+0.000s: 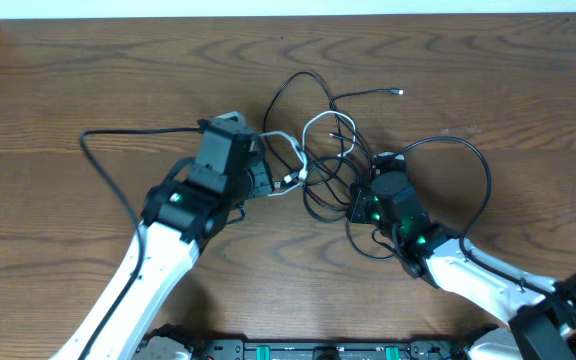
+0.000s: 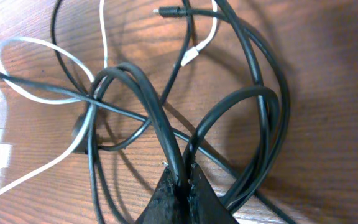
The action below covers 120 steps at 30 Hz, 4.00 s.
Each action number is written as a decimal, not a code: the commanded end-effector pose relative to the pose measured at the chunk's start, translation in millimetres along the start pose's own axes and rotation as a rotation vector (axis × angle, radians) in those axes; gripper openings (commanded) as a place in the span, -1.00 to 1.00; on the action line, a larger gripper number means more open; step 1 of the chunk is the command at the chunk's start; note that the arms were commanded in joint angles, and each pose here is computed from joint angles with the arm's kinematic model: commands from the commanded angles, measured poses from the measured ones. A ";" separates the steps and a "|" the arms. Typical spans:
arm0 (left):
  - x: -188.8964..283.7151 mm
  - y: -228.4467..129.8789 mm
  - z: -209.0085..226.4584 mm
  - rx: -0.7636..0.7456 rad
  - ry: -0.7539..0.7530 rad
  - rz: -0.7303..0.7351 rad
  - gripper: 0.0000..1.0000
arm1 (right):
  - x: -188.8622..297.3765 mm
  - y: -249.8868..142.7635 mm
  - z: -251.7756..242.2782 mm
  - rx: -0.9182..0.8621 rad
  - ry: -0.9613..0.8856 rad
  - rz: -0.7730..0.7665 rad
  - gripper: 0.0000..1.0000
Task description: Untangle cables
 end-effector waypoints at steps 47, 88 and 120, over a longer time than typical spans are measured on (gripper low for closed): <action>2.6 -24.3 85.4 0.145 0.831 0.079 -0.67 | 17.8 16.0 -56.3 0.034 -0.348 -0.039 -0.98; -33.7 -16.4 -9.0 -0.112 -0.004 0.164 0.04 | 17.6 15.5 -55.4 -0.010 -0.340 -0.042 0.43; -27.7 -2.0 76.5 0.667 0.570 -0.060 0.62 | 59.1 55.7 23.5 0.520 0.220 0.138 0.98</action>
Point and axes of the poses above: each gripper's point midway between its finger pads, its own x axis back along the fingers, its own z axis along the line the jaws close on, y = z × x, the point moved 10 cm from there along x, back along the fingers, and after that the axes turned 3 degrees about -x, right-handed, at the moved point
